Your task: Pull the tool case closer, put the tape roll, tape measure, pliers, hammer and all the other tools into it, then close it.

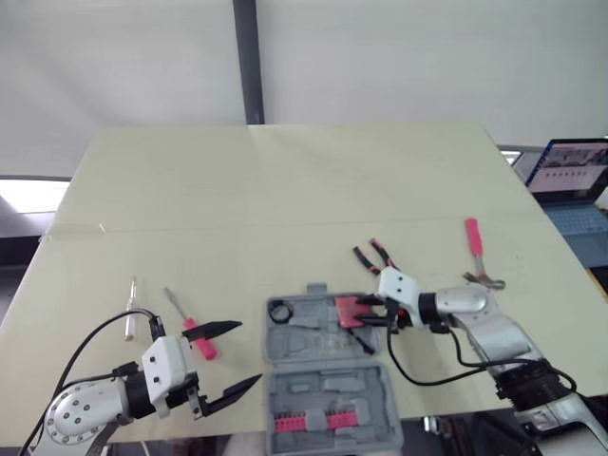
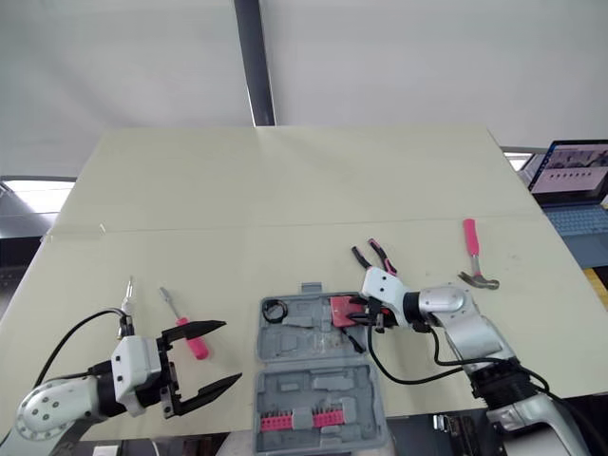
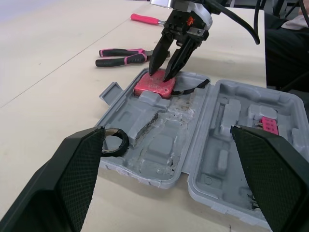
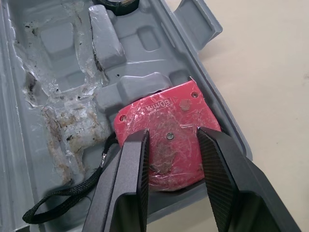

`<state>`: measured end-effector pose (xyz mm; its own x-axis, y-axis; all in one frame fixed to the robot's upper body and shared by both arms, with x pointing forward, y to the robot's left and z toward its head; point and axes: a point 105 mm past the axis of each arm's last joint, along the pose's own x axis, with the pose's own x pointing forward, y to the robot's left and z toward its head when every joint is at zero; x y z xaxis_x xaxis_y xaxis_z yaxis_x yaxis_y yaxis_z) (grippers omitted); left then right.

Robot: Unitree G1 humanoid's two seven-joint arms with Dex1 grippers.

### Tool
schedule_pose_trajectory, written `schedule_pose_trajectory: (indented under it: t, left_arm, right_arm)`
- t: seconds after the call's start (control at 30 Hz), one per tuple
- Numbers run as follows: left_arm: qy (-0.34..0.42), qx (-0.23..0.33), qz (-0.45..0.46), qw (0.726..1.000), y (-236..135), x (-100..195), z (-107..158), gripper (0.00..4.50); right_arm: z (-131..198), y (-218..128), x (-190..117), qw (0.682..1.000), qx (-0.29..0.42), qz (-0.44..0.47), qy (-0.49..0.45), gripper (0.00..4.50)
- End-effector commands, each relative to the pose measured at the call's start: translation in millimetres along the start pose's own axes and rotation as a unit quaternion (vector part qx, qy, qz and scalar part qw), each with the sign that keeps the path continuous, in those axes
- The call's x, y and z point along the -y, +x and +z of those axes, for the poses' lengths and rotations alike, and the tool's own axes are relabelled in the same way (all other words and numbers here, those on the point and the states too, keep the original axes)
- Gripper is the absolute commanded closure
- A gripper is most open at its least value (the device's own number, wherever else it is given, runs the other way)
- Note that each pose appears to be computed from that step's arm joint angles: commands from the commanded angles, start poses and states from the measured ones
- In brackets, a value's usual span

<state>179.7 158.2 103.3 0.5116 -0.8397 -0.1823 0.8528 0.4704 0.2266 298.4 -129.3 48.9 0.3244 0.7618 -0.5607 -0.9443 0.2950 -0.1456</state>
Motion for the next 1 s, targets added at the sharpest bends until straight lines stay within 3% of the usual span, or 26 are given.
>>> schedule_pose_trajectory:
  t: [0.03,0.17,0.27,0.43,0.53,0.67,1.0]
  left_arm:
    - [-0.001,0.02,0.012,1.0,0.9,0.8,8.8,0.0]
    - [-0.038,0.034,0.052,0.997,-0.9,-7.4,12.2,0.0]
    - [-0.058,0.013,0.068,0.996,-5.5,-11.0,5.5,0.0]
    - [-0.109,-0.022,0.077,0.991,-20.9,-6.7,-12.8,0.0]
    - [-0.118,-0.037,0.094,0.988,-32.3,-1.2,-22.0,0.0]
    - [-0.126,-0.045,0.106,0.985,-43.2,10.9,-27.8,0.0]
    - [-0.145,-0.09,0.121,0.978,-73.6,50.2,-42.0,0.0]
  right_arm:
    - [-28.3,0.8,-9.2,0.997,-0.02,-0.01,0.077,2.83]
    - [18.8,-28.4,2.8,0.988,0.083,-0.065,0.111,2.83]
    - [46.3,-58.4,-1.3,0.979,0.14,-0.098,0.111,2.83]
    - [32.3,-94.0,-37.4,0.982,0.098,-0.088,0.137,2.83]
    - [12.2,-112.5,-58.6,0.981,0.053,-0.092,0.164,2.03]
    - [-10.5,-129.7,-76.4,0.978,0.018,-0.104,0.179,0.01]
    - [-56.5,-157.1,-97.3,0.971,-0.017,-0.103,0.213,0.01]
